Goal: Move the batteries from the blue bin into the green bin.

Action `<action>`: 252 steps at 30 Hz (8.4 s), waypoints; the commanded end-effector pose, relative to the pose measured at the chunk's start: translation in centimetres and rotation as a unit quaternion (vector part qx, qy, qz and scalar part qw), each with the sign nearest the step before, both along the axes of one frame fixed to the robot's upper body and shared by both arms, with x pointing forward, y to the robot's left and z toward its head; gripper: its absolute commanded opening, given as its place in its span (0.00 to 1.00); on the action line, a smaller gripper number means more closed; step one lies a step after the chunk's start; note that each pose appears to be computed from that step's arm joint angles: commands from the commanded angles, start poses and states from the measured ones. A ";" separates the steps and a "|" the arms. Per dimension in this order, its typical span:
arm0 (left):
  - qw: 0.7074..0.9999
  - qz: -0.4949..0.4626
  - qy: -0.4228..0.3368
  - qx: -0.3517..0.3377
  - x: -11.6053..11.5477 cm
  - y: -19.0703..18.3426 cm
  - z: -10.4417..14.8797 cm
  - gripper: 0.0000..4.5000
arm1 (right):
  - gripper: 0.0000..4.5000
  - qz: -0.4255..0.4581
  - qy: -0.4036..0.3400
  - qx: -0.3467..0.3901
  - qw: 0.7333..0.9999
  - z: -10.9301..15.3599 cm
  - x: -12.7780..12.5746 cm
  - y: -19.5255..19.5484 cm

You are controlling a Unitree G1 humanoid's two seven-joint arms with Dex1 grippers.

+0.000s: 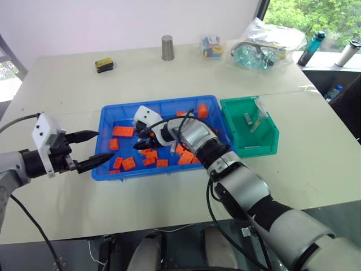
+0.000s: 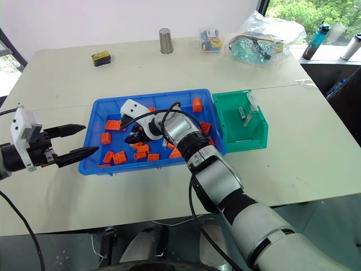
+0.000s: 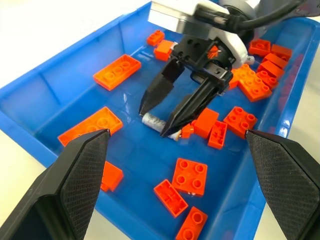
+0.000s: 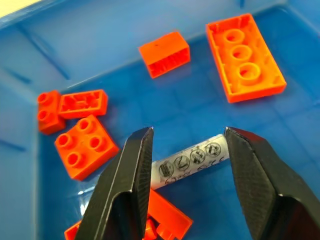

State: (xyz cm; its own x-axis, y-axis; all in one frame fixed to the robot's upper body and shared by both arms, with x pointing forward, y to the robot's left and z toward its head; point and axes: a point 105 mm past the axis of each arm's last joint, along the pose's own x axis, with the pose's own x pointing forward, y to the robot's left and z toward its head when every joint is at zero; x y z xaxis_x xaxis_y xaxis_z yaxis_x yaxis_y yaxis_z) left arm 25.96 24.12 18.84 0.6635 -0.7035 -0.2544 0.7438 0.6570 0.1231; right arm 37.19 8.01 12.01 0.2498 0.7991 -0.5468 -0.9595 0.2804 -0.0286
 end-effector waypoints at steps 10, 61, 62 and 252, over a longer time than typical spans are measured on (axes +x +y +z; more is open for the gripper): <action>1.000 -0.001 -0.023 0.006 0.0 0.0 0.4 1.00 | 0.63 -0.047 -0.023 0.049 0.997 4.5 0.0 -1.1; 0.988 -0.145 -0.036 -0.044 1.8 -6.9 1.7 1.00 | 0.02 -0.295 -0.064 0.145 0.942 14.9 1.3 -20.9; 0.987 -0.153 -0.036 -0.045 1.9 -7.2 1.7 1.00 | 0.02 -0.324 -0.066 0.132 0.935 14.5 0.8 -23.3; 0.978 -0.197 -0.050 -0.047 4.7 -8.8 2.9 1.00 | 0.23 -0.360 -0.096 -0.057 0.926 10.3 -3.7 -33.7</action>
State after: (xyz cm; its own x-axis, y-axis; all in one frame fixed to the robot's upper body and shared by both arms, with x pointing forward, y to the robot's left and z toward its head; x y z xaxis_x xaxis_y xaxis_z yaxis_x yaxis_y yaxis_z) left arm 30.69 15.10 20.89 0.3491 -0.9277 -0.1323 0.9339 0.3329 0.1305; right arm 33.46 -24.96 20.73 0.7487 0.3503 -0.5628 -0.5311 0.8250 -0.1931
